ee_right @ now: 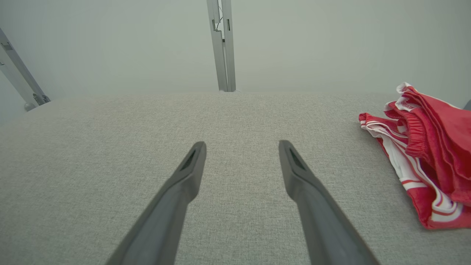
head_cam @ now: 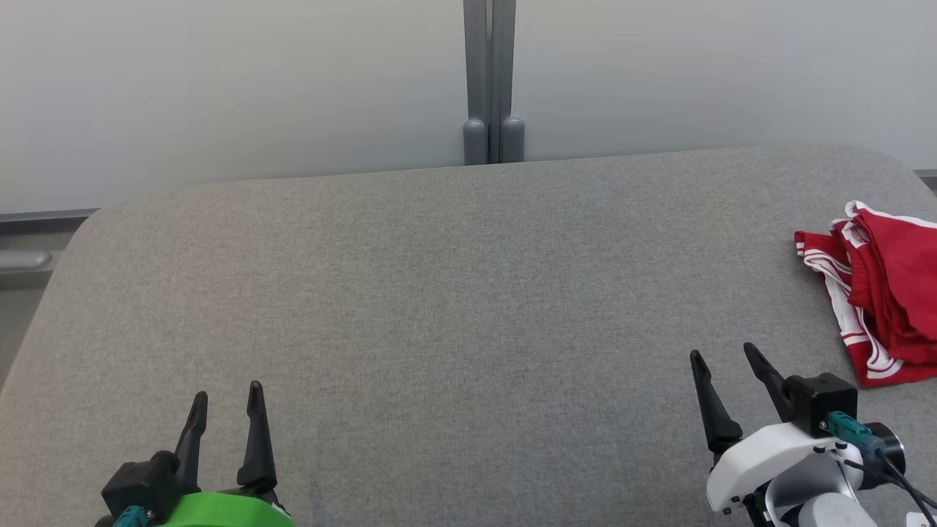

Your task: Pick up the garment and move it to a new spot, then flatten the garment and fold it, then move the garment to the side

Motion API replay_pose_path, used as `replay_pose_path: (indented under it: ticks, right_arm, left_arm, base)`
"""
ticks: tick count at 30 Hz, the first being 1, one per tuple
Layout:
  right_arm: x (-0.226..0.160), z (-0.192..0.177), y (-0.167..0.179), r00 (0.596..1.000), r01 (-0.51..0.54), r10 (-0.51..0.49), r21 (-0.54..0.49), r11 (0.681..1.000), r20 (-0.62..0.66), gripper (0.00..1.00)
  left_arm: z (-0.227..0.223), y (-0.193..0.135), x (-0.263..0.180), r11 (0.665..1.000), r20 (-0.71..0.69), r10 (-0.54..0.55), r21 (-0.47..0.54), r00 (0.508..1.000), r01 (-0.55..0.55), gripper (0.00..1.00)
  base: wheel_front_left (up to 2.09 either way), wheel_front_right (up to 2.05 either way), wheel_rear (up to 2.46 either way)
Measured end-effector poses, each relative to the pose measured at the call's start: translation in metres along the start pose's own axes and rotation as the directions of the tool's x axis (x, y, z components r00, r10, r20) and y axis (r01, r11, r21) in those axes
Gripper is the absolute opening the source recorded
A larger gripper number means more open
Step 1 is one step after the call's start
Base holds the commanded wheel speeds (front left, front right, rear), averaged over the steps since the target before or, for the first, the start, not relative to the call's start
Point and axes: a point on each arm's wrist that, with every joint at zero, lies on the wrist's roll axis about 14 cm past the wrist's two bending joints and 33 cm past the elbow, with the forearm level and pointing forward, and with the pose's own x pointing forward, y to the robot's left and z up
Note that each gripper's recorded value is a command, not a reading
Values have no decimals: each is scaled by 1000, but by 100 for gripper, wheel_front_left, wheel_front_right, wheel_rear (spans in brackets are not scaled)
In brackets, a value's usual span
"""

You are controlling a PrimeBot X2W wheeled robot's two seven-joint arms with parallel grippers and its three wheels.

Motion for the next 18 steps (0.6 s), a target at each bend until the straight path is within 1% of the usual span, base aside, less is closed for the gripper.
replay_pose_path:
  ticks: [14,15,18]
  right_arm:
    - [2,1,5,1000,-9,9,8,1000,5,100]
    - [2,0,5,1000,-10,10,10,1000,2,0]
    - [-3,-15,6,999,-5,5,22,1000,-40,0]
  left_arm:
    - [0,-1,-2,1000,-4,-9,4,1000,9,100]
    - [-1,-1,-2,1000,-7,-8,4,1000,8,0]
    - [-12,0,-6,1000,-42,2,-3,999,-2,0]
  base:
    - [0,0,0]
    - [0,0,0]
    - [0,0,0]
